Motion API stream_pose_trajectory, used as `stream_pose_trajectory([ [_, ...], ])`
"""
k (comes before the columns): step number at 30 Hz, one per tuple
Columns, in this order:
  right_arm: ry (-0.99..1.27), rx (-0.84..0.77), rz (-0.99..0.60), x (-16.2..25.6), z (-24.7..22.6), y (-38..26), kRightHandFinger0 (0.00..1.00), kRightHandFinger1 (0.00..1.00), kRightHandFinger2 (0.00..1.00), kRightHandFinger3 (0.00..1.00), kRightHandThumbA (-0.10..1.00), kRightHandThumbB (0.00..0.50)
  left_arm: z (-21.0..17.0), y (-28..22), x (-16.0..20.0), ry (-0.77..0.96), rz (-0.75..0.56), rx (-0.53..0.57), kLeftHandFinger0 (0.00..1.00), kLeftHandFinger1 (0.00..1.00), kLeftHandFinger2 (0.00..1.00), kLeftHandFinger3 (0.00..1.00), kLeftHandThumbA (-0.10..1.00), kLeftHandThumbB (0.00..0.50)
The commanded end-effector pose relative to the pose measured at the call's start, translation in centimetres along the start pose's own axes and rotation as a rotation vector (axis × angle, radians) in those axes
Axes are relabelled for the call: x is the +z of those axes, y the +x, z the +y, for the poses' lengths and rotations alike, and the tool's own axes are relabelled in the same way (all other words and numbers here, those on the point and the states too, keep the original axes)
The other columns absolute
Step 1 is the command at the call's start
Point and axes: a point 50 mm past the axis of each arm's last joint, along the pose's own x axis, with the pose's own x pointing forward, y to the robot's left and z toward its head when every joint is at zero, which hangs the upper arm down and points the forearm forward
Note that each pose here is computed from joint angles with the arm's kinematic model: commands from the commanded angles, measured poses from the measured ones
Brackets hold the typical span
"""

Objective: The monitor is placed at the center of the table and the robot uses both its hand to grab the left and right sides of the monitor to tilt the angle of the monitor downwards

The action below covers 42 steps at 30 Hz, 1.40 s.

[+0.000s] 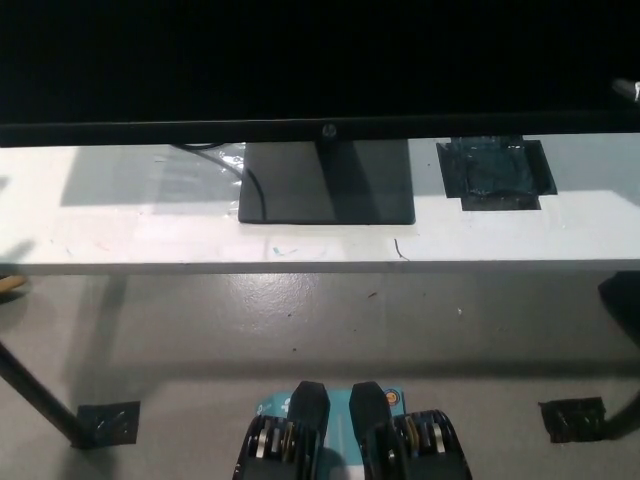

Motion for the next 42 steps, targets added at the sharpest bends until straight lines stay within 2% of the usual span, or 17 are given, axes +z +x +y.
stream_pose_trajectory([
  [1, -0.032, 0.105, -0.038, 3.9, -1.1, 2.8, 1.00, 1.00, 1.00, 1.00, 1.00, 0.343, 2.6, 1.5, 2.6, 0.054, -0.069, -0.018, 1.00, 1.00, 1.00, 1.00, 1.00, 0.407],
  [4, -0.057, 0.135, -0.018, 4.0, -0.8, 3.5, 1.00, 1.00, 1.00, 1.00, 1.00, 0.349, 2.4, 2.0, 2.6, 0.053, -0.067, -0.040, 1.00, 1.00, 1.00, 1.00, 1.00, 0.423],
  [5, -0.064, 0.145, -0.009, 3.9, -0.7, 3.7, 1.00, 1.00, 1.00, 1.00, 1.00, 0.369, 2.4, 2.2, 2.6, 0.058, -0.062, -0.049, 1.00, 1.00, 1.00, 1.00, 1.00, 0.434],
  [7, -0.086, 0.179, 0.003, 4.2, -0.6, 3.9, 1.00, 1.00, 1.00, 1.00, 1.00, 0.353, 2.0, 2.8, 2.5, 0.063, -0.040, -0.086, 1.00, 1.00, 1.00, 1.00, 1.00, 0.433],
  [13, -0.164, 0.234, 0.035, 4.9, -1.5, 3.0, 1.00, 1.00, 1.00, 1.00, 1.00, 0.421, -0.5, 5.8, 3.0, 0.078, -0.045, -0.179, 1.00, 1.00, 1.00, 1.00, 1.00, 0.428],
  [17, -0.193, 0.247, 0.063, 4.5, -2.2, 2.3, 1.00, 1.00, 1.00, 1.00, 1.00, 0.439, -1.4, 7.0, 2.7, 0.100, -0.049, -0.219, 1.00, 1.00, 1.00, 1.00, 1.00, 0.441],
  [19, -0.160, 0.255, 0.082, 4.4, -2.1, 2.2, 1.00, 1.00, 1.00, 1.00, 1.00, 0.407, -1.6, 7.2, 2.6, 0.101, -0.043, -0.236, 1.00, 1.00, 1.00, 1.00, 1.00, 0.439],
  [21, -0.186, 0.258, 0.089, 4.2, -2.0, 1.9, 1.00, 1.00, 1.00, 1.00, 1.00, 0.451, -2.4, 7.7, 2.4, 0.115, -0.058, -0.246, 1.00, 1.00, 1.00, 1.00, 1.00, 0.405],
  [25, -0.169, 0.255, 0.104, 3.9, -2.3, 1.6, 1.00, 1.00, 1.00, 1.00, 0.98, 0.475, -3.3, 8.7, 2.2, 0.103, -0.032, -0.295, 1.00, 1.00, 1.00, 1.00, 1.00, 0.368],
  [27, -0.166, 0.256, 0.109, 3.7, -2.4, 1.4, 1.00, 1.00, 1.00, 1.00, 0.98, 0.470, -3.8, 9.3, 2.1, 0.093, -0.030, -0.311, 1.00, 1.00, 1.00, 1.00, 1.00, 0.306],
  [29, -0.176, 0.255, 0.111, 3.5, -2.5, 1.3, 1.00, 1.00, 1.00, 1.00, 0.98, 0.500, -4.1, 9.6, 1.8, 0.078, -0.040, -0.312, 1.00, 1.00, 1.00, 1.00, 1.00, 0.293],
  [30, -0.171, 0.257, 0.111, 3.4, -2.5, 1.2, 1.00, 1.00, 1.00, 1.00, 0.98, 0.500, -4.2, 9.7, 1.7, 0.080, -0.022, -0.312, 1.00, 1.00, 1.00, 1.00, 1.00, 0.302],
  [31, -0.168, 0.260, 0.107, 3.5, -2.4, 1.1, 1.00, 1.00, 1.00, 1.00, 0.97, 0.483, -4.4, 9.7, 1.7, 0.078, 0.013, -0.320, 1.00, 1.00, 1.00, 1.00, 1.00, 0.352],
  [34, -0.171, 0.258, 0.107, 3.2, -2.5, 0.9, 1.00, 1.00, 1.00, 1.00, 0.97, 0.457, -5.2, 10.0, 1.8, 0.061, 0.008, -0.334, 1.00, 1.00, 1.00, 1.00, 1.00, 0.421],
  [38, -0.175, 0.262, 0.102, 3.2, -2.5, 0.8, 1.00, 1.00, 1.00, 1.00, 0.97, 0.461, -5.6, 10.2, 1.7, 0.056, 0.019, -0.343, 1.00, 1.00, 1.00, 1.00, 1.00, 0.434],
  [42, -0.167, 0.243, 0.104, 3.3, -3.0, 0.4, 1.00, 1.00, 1.00, 1.00, 0.97, 0.458, -6.5, 11.1, 2.1, 0.103, -0.024, -0.367, 1.00, 1.00, 1.00, 1.00, 1.00, 0.436],
])
